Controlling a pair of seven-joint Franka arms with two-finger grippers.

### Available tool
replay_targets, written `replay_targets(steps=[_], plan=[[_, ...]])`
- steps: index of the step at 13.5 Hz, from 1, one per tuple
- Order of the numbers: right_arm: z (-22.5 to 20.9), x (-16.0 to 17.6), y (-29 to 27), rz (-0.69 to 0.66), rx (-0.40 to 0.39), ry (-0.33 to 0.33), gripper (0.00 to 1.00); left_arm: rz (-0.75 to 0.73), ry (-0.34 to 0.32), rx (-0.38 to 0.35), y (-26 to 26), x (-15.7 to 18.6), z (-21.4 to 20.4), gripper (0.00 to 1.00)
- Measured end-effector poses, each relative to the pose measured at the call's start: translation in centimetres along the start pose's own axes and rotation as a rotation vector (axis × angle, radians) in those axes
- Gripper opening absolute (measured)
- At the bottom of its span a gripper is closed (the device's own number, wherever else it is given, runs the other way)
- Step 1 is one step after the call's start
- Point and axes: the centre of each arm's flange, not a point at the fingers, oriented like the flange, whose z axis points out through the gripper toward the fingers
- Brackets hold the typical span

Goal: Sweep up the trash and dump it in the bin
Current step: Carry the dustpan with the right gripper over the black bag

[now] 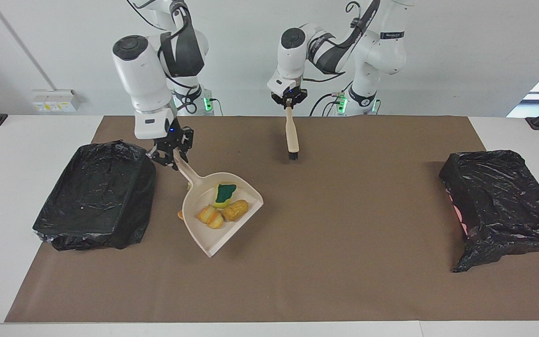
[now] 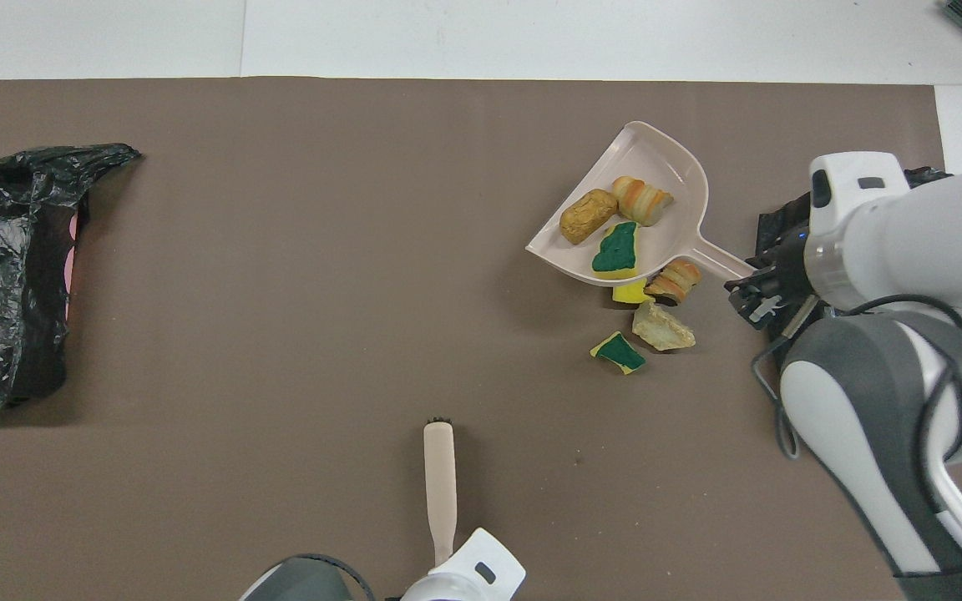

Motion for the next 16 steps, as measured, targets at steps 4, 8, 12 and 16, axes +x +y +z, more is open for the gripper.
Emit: replay_targets(steps=[4,8,12,16], plan=[[-2.2,-7.1,7.0,-0.088,-0.019,0.05,0.33,-0.026,-0.027,-0.02,0.6,-1.4,1.1,0.27],[-3.3,-15.7,12.5,-0.154,-0.042,0.047,0.33,-0.03,-0.036,-0.018,0.9,-1.4,2.0,0.27],[-6.3,-22.4,15.8,-0.174,-0.076,0.033,0.33,-0.03,-0.038,-0.018,1.0,-1.5,2.2,0.27],[-8.3,-27.9,17.8,-0.212,-0.115,0.008,0.33,-0.03,-0.042,-0.012,1.0,-1.5,2.4,0.27]])
